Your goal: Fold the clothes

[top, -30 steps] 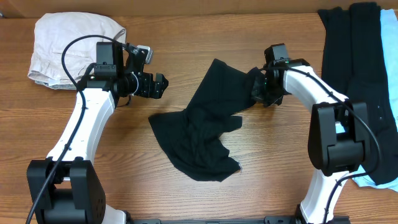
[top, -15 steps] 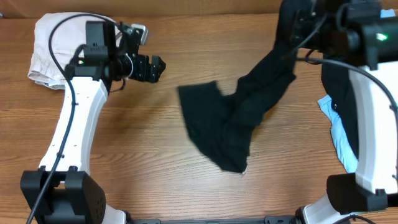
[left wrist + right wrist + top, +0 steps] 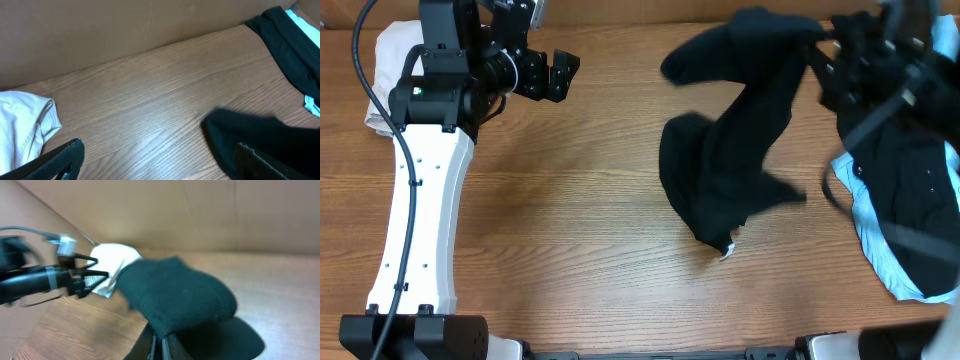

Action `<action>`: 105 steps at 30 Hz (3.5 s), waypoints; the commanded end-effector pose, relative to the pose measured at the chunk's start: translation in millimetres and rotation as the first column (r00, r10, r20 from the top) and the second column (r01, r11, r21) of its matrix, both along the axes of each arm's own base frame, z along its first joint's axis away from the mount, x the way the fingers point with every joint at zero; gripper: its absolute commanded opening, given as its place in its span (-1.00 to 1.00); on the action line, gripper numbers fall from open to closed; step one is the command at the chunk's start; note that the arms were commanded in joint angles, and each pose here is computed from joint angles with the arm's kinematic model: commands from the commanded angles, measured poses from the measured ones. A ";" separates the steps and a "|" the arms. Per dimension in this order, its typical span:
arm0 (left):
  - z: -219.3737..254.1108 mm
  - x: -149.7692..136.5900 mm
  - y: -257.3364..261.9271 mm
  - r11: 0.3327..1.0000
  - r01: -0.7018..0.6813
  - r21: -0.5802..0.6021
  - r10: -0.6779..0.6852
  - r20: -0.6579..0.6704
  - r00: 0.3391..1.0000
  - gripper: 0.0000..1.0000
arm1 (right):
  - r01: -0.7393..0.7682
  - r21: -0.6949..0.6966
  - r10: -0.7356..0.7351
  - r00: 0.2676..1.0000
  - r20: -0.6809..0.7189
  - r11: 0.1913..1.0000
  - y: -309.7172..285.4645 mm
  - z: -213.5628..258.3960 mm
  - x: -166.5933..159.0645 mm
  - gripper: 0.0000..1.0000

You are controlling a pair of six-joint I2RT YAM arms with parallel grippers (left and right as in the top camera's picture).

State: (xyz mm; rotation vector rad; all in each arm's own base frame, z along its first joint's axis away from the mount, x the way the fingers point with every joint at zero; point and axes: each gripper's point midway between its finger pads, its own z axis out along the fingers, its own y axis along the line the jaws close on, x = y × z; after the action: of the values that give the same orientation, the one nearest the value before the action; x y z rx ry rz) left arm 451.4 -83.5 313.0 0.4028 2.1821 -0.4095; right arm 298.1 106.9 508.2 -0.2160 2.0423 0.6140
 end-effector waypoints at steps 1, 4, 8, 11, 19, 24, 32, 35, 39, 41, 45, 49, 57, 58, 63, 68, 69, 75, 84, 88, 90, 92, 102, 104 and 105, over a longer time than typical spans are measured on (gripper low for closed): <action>21.5 -3.9 -1.3 1.000 0.016 0.009 -0.016 0.056 0.998 0.94 | -0.043 0.000 0.042 0.974 0.223 0.999 -2.8 54.5 -65.4 -0.92; 37.0 -9.1 1.0 1.000 0.013 0.023 -0.015 0.098 0.995 0.94 | -0.046 -0.010 0.047 0.955 0.291 0.999 -6.1 67.6 -92.6 -0.92; 69.5 -17.1 2.8 0.999 0.012 0.043 -0.020 0.188 0.982 0.99 | -0.050 -0.022 0.055 0.938 0.343 0.999 -7.0 77.3 -103.2 -0.92; 92.8 -23.1 10.8 0.997 -0.034 0.064 0.017 0.246 0.969 1.00 | -0.049 -0.016 0.051 0.903 0.427 0.999 -8.2 98.7 -114.3 -0.92; 110.6 -32.4 12.1 0.997 -0.043 0.063 0.023 0.288 0.957 1.00 | 0.055 -0.001 -0.046 0.849 0.526 0.999 -27.0 124.4 -135.4 -0.92; 109.7 -29.9 19.1 0.993 -0.083 0.079 0.056 0.290 0.955 1.00 | 0.105 -0.030 -0.092 0.953 0.289 0.994 -27.4 68.6 -66.7 -0.92; 98.6 -29.3 35.1 0.979 -0.169 0.117 0.135 0.252 0.958 1.00 | -0.019 -0.030 0.013 0.980 -0.197 0.999 8.8 -66.0 62.0 -0.92; 77.5 -30.1 35.6 0.978 -0.162 0.134 0.137 0.175 0.975 1.00 | -0.052 -0.013 0.045 0.951 -0.304 0.999 19.7 -108.3 100.9 -0.92; 36.0 -29.0 25.2 0.988 -0.094 0.127 0.092 0.021 0.996 1.00 | -0.028 -0.046 0.009 0.929 -0.369 0.999 19.3 -155.7 147.6 -0.86; 6.1 -28.7 14.4 0.995 -0.030 0.098 0.039 -0.092 0.995 1.00 | 0.005 -0.086 -0.038 0.920 -0.391 0.996 12.3 -179.3 168.9 -0.78; -41.5 -38.7 -15.1 0.986 0.165 0.033 -0.152 -0.254 0.955 0.99 | 0.027 -0.107 -0.071 0.899 -0.431 0.994 4.2 -208.2 187.9 -0.63; -112.6 -57.2 -55.6 0.922 0.387 -0.018 -0.353 -0.451 0.820 1.00 | 0.053 -0.113 -0.098 0.893 -0.439 0.992 -8.5 -212.8 192.3 0.53; -200.6 -86.7 -115.1 0.804 0.595 0.001 -0.456 -0.642 0.617 0.92 | 0.099 -0.137 -0.153 0.865 -0.478 0.986 -32.3 -220.5 187.3 0.87; -210.9 -89.2 -116.3 0.792 0.609 0.039 -0.433 -0.668 0.605 0.89 | 0.102 -0.138 -0.156 0.862 -0.482 0.985 -33.9 -221.1 186.7 0.88; -249.3 -102.5 -129.2 0.789 0.603 0.118 -0.315 -0.765 0.562 0.75 | 0.117 -0.176 -0.190 0.847 -0.496 0.977 -41.1 -226.2 182.8 0.88; -264.0 -120.1 -148.5 0.757 0.642 0.120 -0.310 -0.798 0.516 0.68 | 0.119 -0.181 -0.195 0.845 -0.499 0.976 -42.1 -226.9 182.2 0.81; -265.3 -122.4 -150.5 0.750 0.650 0.125 -0.310 -0.801 0.512 0.68 | 0.119 -0.181 -0.196 0.845 -0.498 0.976 -42.2 -227.0 182.2 0.81; -270.1 -133.4 -173.6 0.687 0.712 0.143 -0.359 -0.785 0.504 0.66 | 0.133 -0.210 -0.224 0.836 -0.501 0.969 -47.6 -229.7 181.1 0.80; -280.9 -154.6 -191.4 0.528 0.826 0.198 -0.430 -0.776 0.461 0.64 | 0.132 -0.221 -0.230 0.831 -0.506 0.966 -49.1 -231.3 179.1 0.80; -281.3 -152.4 -192.8 0.530 0.824 0.203 -0.434 -0.769 0.469 0.53 | 0.132 -0.221 -0.229 0.831 -0.507 0.966 -49.0 -231.4 178.9 0.80; -282.9 -152.9 -190.8 0.528 0.824 0.207 -0.428 -0.773 0.468 0.55 | 0.131 -0.222 -0.230 0.828 -0.511 0.966 -49.1 -232.0 178.0 0.81; -286.2 -154.1 -189.4 0.528 0.824 0.205 -0.425 -0.776 0.465 0.54 | 0.131 -0.222 -0.230 0.827 -0.513 0.966 -49.1 -232.3 177.4 0.81; -309.0 -159.1 -187.1 0.542 0.816 0.203 -0.419 -0.776 0.471 0.60 | 0.131 -0.222 -0.230 0.827 -0.513 0.966 -49.1 -232.3 177.5 0.81; -312.8 -160.2 -187.5 0.546 0.811 0.208 -0.413 -0.776 0.477 0.59 | 0.131 -0.222 -0.230 0.827 -0.513 0.966 -49.1 -232.3 177.5 0.81; -314.2 -161.1 -186.8 0.545 0.812 0.210 -0.409 -0.778 0.477 0.55 | 0.131 -0.222 -0.230 0.827 -0.513 0.966 -49.1 -232.3 177.5 0.81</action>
State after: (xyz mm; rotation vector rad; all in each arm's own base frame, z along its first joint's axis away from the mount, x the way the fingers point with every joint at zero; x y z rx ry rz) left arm 296.4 -275.2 9.5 1.7274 2.7245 -0.3227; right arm 475.4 60.5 263.4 0.0680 2.6648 0.4113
